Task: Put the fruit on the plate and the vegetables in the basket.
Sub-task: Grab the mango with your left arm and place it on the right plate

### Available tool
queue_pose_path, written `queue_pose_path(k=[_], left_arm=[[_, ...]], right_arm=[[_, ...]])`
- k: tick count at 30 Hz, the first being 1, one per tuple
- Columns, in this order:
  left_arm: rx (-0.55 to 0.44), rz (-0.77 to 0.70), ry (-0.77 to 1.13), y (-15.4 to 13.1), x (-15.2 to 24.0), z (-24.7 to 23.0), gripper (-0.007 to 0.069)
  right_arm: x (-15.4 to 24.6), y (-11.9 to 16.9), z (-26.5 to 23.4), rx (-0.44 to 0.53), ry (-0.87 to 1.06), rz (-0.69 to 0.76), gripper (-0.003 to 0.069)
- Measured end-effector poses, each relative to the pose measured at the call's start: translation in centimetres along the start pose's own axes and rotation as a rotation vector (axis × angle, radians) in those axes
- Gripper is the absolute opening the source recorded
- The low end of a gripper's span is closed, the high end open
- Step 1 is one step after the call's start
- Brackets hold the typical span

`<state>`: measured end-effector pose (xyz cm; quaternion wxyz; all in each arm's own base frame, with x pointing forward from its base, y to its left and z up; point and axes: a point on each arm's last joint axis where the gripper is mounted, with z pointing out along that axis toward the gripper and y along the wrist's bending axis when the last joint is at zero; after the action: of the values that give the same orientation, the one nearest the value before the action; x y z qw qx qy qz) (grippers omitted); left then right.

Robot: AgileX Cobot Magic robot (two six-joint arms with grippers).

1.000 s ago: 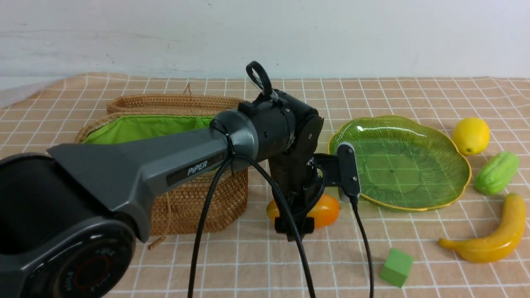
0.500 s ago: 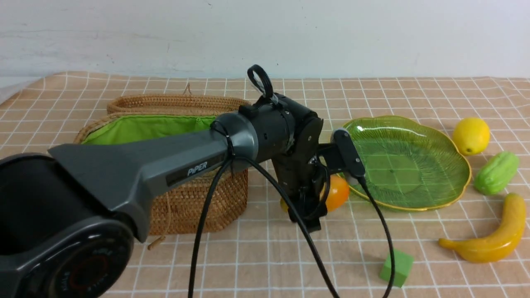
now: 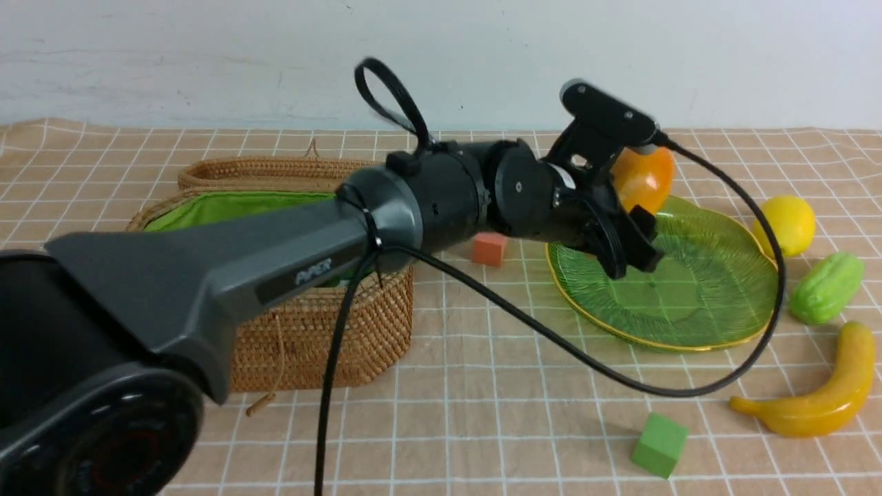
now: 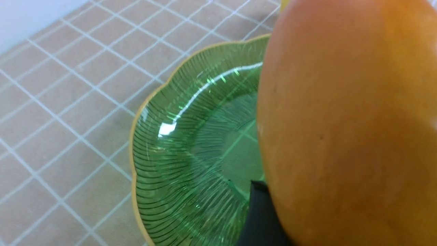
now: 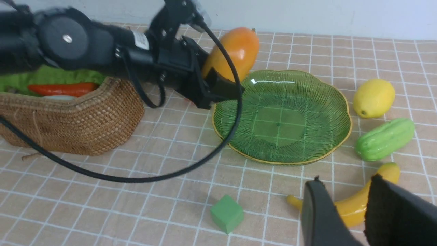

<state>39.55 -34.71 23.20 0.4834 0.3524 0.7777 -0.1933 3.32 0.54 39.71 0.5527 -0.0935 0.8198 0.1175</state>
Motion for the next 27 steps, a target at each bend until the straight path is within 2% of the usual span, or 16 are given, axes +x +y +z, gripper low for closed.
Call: queue_pose_path(k=[5,9,17,23,27], left_arm=[[-0.036,0.015,-0.006,0.2,2.9,2.8,0.0493],[-0.046,0.049,-0.016,-0.1,3.3,3.2,0.0498],[-0.052,0.07,-0.033,-0.4,3.1,3.3,0.0549],[-0.05,0.074,-0.045,-0.8,2.8,3.1,0.0554],[-0.02,0.083,-0.073,-1.7,0.6,1.5,0.0554]], right_arm=[[0.1,0.3,0.0,-0.031,0.006,0.023,0.0218],[0.1,0.4,0.0,-0.04,0.009,0.03,0.0216],[0.1,0.4,0.0,-0.039,0.013,0.031,0.0215],[0.3,0.3,0.0,-0.038,0.032,0.032,0.0215],[0.3,0.3,0.0,-0.037,0.036,0.032,0.0215]])
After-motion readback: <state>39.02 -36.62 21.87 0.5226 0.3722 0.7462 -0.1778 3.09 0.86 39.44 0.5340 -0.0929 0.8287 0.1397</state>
